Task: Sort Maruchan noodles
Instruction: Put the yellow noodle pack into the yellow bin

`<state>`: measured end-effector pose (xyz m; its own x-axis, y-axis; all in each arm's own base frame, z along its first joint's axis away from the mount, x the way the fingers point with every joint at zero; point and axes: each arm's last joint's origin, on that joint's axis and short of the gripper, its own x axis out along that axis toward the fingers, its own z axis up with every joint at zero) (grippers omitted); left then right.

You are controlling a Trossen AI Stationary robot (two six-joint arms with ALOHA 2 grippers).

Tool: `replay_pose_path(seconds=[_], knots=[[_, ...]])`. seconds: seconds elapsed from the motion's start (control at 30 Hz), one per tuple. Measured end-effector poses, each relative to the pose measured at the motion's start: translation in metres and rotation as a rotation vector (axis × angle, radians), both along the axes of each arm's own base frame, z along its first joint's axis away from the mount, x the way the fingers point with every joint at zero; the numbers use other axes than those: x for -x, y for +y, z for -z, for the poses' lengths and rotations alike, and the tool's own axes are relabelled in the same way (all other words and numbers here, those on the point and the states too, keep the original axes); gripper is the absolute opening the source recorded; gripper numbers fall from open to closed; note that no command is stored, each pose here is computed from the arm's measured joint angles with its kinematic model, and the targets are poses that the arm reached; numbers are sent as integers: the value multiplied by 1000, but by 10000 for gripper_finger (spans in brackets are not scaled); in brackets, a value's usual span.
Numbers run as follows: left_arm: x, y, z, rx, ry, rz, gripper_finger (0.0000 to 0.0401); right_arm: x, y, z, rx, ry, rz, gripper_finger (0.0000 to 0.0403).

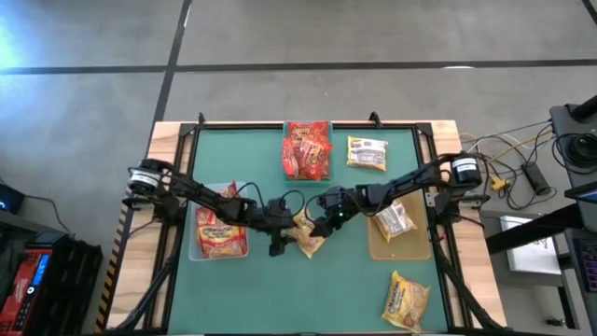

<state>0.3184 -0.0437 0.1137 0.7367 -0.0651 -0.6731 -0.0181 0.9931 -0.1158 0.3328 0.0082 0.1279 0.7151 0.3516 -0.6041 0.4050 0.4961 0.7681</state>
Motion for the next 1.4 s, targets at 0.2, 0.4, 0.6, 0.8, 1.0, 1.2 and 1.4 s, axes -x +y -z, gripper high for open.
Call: replay_pose_path(seconds=[0.2, 0.4, 0.6, 0.8, 1.0, 1.2, 1.4], knots=[[-1, 2, 0, -18, -9, -25, 251, -3, 1, 4, -11, -22, -12, 302], [-3, 1, -3, -12, -51, -25, 251, -5, 1, 5, 13, -53, -27, 299], [-4, 1, -4, -7, -65, -29, 251, -6, 1, 4, 27, -70, -37, 265], [-4, 1, -5, 8, -72, -40, 251, -6, 1, 4, 53, -83, -57, 213], [-4, 1, -10, 62, -81, -85, 251, -6, 1, 4, 64, -88, -61, 174], [-2, 2, -30, 87, -143, -96, 251, -6, 1, 4, 76, -89, -66, 141], [7, 3, -38, 90, -99, -105, 251, -5, 1, 3, 73, -93, -76, 114]])
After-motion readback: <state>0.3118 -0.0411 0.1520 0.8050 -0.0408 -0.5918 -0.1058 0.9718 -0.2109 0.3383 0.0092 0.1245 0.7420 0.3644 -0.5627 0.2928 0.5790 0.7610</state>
